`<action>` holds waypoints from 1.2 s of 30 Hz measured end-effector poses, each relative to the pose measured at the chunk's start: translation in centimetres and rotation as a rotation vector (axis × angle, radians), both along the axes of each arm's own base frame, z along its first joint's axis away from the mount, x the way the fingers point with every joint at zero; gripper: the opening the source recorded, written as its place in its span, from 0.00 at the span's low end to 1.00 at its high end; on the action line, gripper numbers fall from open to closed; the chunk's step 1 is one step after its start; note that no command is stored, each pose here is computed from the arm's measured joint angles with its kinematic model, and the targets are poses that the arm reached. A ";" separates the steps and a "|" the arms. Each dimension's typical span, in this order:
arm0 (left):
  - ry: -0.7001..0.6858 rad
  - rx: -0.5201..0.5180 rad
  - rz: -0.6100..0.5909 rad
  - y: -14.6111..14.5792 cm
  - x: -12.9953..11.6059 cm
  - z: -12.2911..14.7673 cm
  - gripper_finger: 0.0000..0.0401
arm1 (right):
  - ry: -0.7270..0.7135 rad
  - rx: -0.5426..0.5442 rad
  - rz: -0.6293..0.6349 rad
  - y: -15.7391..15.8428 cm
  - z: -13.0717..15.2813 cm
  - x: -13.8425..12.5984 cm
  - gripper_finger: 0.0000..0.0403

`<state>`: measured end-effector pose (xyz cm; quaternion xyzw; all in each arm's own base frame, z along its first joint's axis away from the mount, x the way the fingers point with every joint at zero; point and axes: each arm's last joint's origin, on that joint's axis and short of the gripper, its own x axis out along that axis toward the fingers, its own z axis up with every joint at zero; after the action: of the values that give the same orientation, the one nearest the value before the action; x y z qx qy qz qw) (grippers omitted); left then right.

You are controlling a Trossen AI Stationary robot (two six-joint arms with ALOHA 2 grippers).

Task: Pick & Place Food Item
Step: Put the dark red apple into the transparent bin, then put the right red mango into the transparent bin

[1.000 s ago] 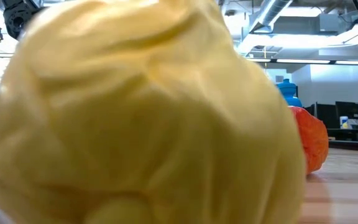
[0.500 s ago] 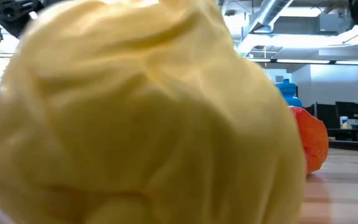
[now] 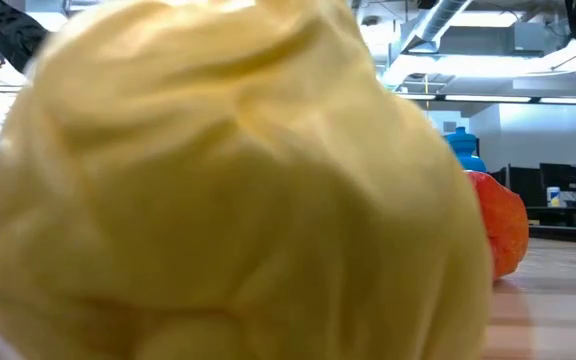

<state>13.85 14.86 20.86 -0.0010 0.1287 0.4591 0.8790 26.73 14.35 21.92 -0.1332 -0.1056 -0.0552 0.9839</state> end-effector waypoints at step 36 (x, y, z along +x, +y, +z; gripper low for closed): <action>-0.165 0.156 -0.201 -3.4 -1.0 4.0 0.96 | 0.473 0.088 -0.015 -0.6 -0.2 1.3 0.77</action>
<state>12.83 11.43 24.85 0.0426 0.0194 0.3757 0.9256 28.04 13.71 21.72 -0.1004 0.1314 -0.0344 0.9856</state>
